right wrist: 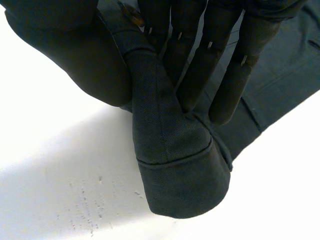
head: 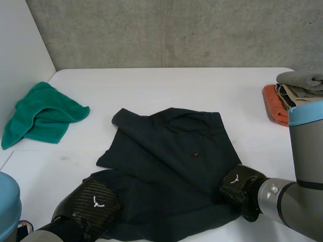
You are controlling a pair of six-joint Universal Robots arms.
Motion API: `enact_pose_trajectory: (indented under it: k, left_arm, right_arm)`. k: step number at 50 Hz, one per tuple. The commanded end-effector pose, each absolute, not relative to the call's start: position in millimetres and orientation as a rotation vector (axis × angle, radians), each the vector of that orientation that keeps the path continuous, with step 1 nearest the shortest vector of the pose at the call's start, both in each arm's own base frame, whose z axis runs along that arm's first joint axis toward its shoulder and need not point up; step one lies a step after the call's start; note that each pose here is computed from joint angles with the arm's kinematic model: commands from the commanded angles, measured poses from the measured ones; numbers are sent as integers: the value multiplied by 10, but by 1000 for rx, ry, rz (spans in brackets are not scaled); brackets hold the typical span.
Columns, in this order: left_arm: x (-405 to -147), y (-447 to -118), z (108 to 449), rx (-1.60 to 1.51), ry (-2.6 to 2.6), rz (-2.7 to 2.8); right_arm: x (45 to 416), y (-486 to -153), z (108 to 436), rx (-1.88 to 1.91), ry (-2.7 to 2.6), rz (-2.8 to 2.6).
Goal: Fold the laundry.
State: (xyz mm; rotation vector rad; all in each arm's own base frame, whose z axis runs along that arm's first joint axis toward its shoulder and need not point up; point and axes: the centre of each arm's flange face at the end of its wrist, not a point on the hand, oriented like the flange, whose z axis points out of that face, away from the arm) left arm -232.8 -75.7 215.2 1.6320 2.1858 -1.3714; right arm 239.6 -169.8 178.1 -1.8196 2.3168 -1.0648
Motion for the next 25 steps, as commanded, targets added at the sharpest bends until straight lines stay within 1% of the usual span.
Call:
enact_pose_trajectory:
  k: [1, 9, 12, 14, 17, 18, 19, 21, 22, 25]
  left_arm:
    - [-2333, -711, 2256, 1556, 2216, -1432]
    - [-2374, -744, 2243, 1517, 2262, -1436]
    - [-2411, -797, 2262, 1497, 2269, -1449]
    - [-2462, -865, 2289, 1474, 2262, -1493]
    - [-2538, -1087, 2287, 1393, 2248, -1561]
    - [-2581, -1268, 2240, 1339, 2244, -1574]
    - [-2602, -1367, 2220, 1309, 2239, -1586]
    - [-2639, -1561, 2175, 1256, 2227, -1600]
    - [-2679, -1730, 2124, 1217, 2212, -1614]
    - [-2731, -1923, 2053, 1174, 2202, -1633]
  right_arm:
    - [2400, -1707, 1827, -1799, 2328, -1100]
    - [2437, -1686, 1889, -1816, 2299, -1138]
    - [2475, -1714, 2041, -1800, 2266, -1255]
    - [2554, -1815, 2165, -1761, 2213, -1406]
    - [2692, -1940, 2180, -1723, 2137, -1527]
    - [2760, -2004, 2176, -1708, 2100, -1582]
    - [2873, -2150, 2142, -1685, 2050, -1674]
    - [2985, -2271, 2079, -1675, 2009, -1740]
    - [3066, -2385, 1999, -1673, 1988, -1787]
    - [3158, -2541, 1855, -1687, 1975, -1837]
